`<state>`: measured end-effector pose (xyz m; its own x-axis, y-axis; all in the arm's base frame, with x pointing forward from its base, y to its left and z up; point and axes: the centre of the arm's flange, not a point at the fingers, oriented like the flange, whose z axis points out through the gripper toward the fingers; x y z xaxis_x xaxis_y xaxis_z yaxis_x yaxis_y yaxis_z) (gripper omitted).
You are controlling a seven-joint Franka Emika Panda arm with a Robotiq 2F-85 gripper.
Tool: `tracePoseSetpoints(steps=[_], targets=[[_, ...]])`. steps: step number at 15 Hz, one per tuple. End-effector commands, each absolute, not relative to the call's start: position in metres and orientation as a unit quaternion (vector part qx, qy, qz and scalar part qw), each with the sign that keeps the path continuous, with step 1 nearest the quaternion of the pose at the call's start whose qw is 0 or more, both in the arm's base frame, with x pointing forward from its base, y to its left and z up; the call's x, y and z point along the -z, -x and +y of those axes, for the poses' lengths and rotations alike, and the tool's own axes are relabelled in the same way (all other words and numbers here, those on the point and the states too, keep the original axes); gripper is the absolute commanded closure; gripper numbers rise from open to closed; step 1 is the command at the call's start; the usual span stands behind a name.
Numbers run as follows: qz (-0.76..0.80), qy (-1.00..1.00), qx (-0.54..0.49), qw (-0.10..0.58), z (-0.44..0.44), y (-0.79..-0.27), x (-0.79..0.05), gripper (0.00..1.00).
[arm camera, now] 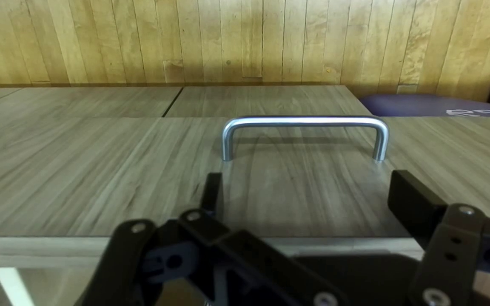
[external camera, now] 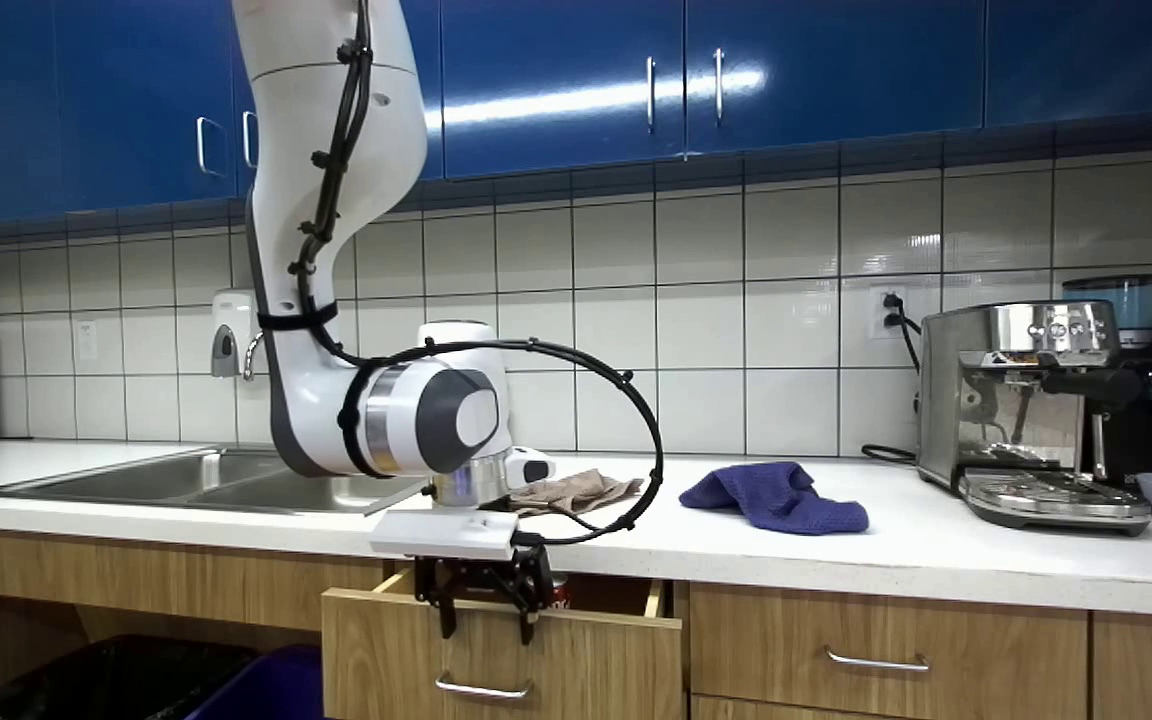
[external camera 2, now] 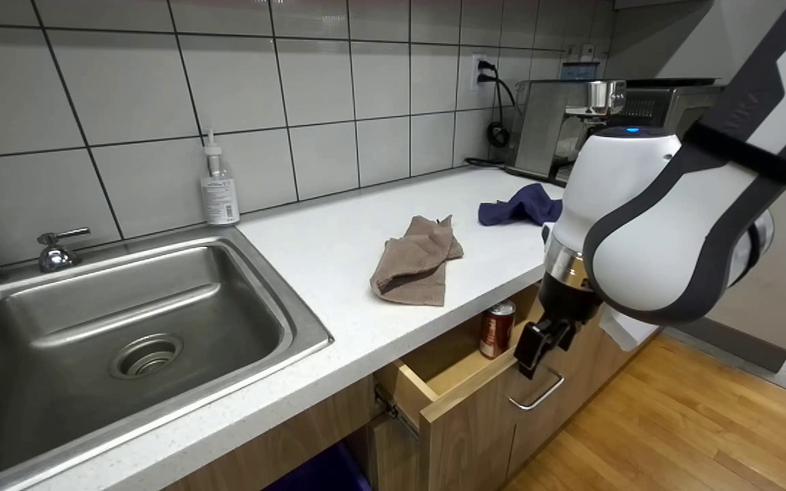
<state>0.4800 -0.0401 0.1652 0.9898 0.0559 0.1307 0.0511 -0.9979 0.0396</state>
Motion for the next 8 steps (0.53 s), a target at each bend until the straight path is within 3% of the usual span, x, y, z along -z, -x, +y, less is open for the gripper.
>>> tracePoseSetpoints(steps=[1, 8], targets=[[0.045, -0.996, -0.074, 0.020, -0.0501, -0.4980, -0.1675, 0.00], [0.048, -0.996, -0.077, 0.019, -0.0521, -0.5057, -0.1679, 0.00]])
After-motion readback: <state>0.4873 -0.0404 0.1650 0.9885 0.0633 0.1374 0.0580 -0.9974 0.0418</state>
